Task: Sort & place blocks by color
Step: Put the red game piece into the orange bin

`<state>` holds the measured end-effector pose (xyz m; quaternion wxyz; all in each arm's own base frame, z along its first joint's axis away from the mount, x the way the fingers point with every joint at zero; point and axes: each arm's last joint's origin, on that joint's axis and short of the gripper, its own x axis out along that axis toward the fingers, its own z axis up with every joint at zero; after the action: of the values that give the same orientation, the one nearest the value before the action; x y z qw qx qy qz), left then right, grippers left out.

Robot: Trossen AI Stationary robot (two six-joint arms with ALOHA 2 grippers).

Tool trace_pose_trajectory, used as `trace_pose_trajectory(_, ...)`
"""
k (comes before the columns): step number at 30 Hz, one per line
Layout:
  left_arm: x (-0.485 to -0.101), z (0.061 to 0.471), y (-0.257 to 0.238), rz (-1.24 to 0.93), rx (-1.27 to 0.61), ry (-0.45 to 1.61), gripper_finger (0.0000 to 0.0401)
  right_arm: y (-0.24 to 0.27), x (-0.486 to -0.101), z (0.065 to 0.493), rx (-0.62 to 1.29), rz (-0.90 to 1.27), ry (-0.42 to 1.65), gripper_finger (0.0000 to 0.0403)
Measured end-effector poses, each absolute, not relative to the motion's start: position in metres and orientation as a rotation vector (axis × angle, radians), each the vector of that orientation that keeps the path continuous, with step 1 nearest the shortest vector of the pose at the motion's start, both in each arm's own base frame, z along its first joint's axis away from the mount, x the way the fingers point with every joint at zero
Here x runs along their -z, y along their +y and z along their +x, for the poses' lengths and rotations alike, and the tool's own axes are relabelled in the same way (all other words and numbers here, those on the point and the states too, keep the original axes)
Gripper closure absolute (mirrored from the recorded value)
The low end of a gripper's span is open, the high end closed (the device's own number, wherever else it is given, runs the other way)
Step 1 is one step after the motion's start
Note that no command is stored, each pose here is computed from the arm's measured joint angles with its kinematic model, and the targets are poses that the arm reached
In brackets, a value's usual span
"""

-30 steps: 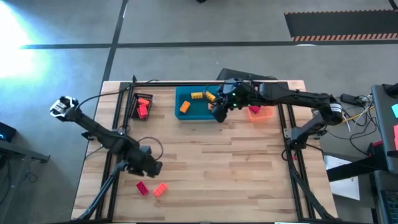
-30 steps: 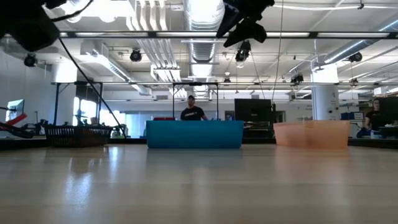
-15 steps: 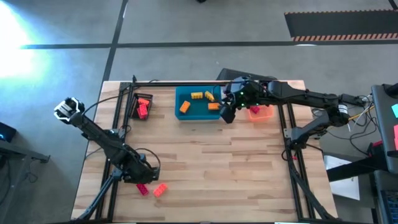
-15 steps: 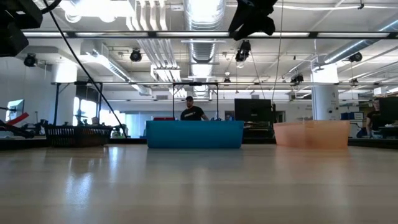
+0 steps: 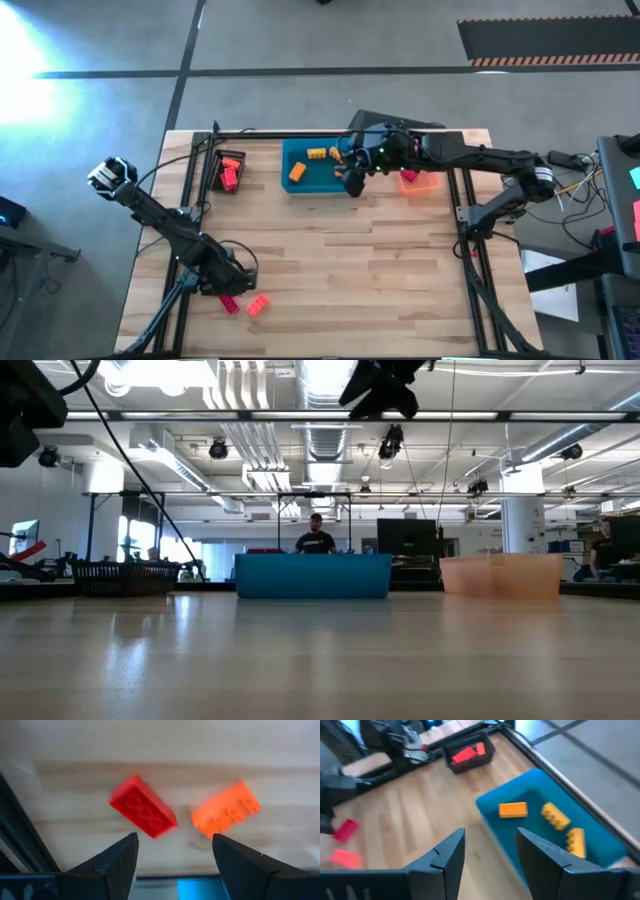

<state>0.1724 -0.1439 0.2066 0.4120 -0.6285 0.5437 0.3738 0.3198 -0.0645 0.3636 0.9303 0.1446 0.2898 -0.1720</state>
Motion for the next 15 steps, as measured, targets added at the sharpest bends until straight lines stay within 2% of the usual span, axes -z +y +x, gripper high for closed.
trace_pose_trajectory(5,-0.206,0.173,-0.147,-1.600,-0.904,1.403,0.0163,-0.061,-0.374,0.312,0.350,0.352,0.560,0.0239)
trace_pose_trajectory(15,-0.172,0.165,-0.146,-1.491,-1.023,1.437,0.0163,-0.061,-0.376,0.310,0.362,0.343,0.555,0.0239)
